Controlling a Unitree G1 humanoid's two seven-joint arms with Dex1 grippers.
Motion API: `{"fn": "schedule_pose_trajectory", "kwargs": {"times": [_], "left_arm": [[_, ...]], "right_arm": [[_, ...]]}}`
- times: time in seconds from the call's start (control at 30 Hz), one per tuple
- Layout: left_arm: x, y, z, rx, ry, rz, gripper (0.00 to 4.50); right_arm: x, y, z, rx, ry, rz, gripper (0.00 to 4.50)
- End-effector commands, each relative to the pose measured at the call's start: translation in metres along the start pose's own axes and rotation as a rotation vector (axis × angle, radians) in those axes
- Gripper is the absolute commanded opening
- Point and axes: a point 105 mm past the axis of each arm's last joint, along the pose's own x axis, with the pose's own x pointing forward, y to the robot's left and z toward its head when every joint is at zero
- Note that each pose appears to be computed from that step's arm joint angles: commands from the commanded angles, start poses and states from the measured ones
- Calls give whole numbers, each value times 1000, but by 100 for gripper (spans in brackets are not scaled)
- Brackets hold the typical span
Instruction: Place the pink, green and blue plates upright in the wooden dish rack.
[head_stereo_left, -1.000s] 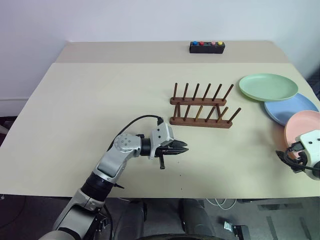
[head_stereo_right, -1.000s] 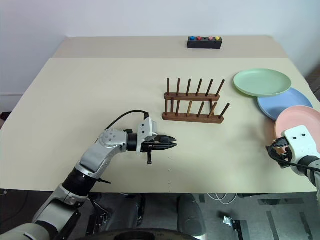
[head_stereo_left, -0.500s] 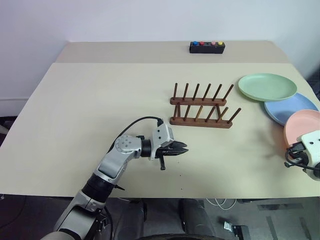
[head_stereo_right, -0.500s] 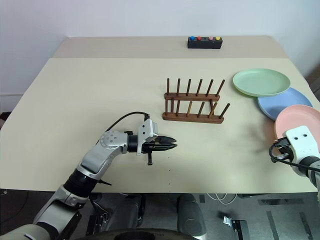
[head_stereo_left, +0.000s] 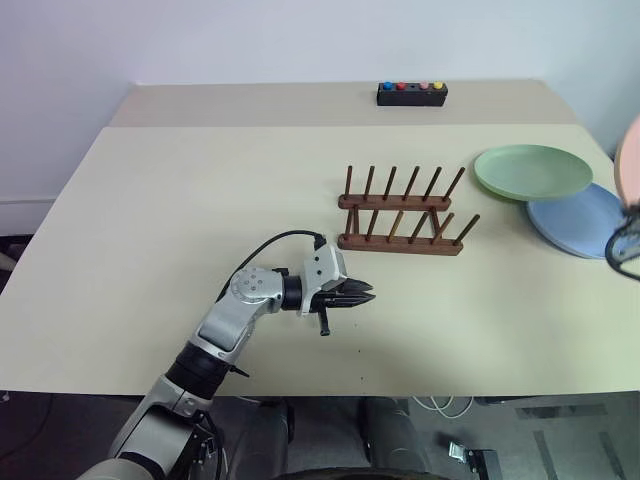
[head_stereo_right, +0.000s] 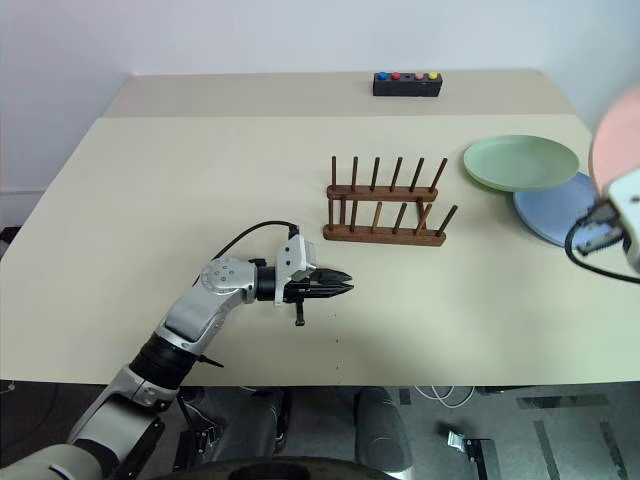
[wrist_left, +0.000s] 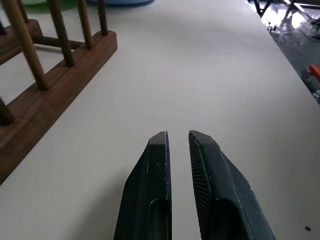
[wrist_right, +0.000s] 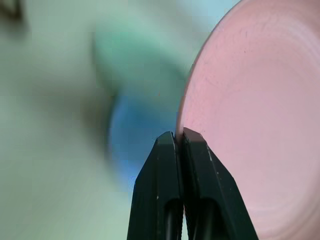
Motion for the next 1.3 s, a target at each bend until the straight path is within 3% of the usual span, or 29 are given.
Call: {"fn": "schedule_pose_trajectory", "kwargs": {"times": [0.03, 0.2, 0.33, 0.4, 0.73, 1.3], "left_arm": [[-3, 7, 11, 40, -34, 35, 60], [-7, 8, 9, 38, -33, 72, 60], [-9, 8, 8, 36, -30, 92, 60], [-10, 8, 7, 35, -28, 104, 60], [-15, 9, 5, 38, -15, 138, 60], [-22, 11, 16, 36, -62, 145, 60]], "right_arm": [[2, 10, 44, -53, -197, 40, 3], [15, 38, 96, 92, -510, 172, 3], [8, 60, 116, 354, -616, 433, 3], [5, 58, 120, 458, -662, 473, 3], [12, 56, 87, 762, -611, 550, 3], [5, 66, 86, 887, -640, 701, 3]]}}
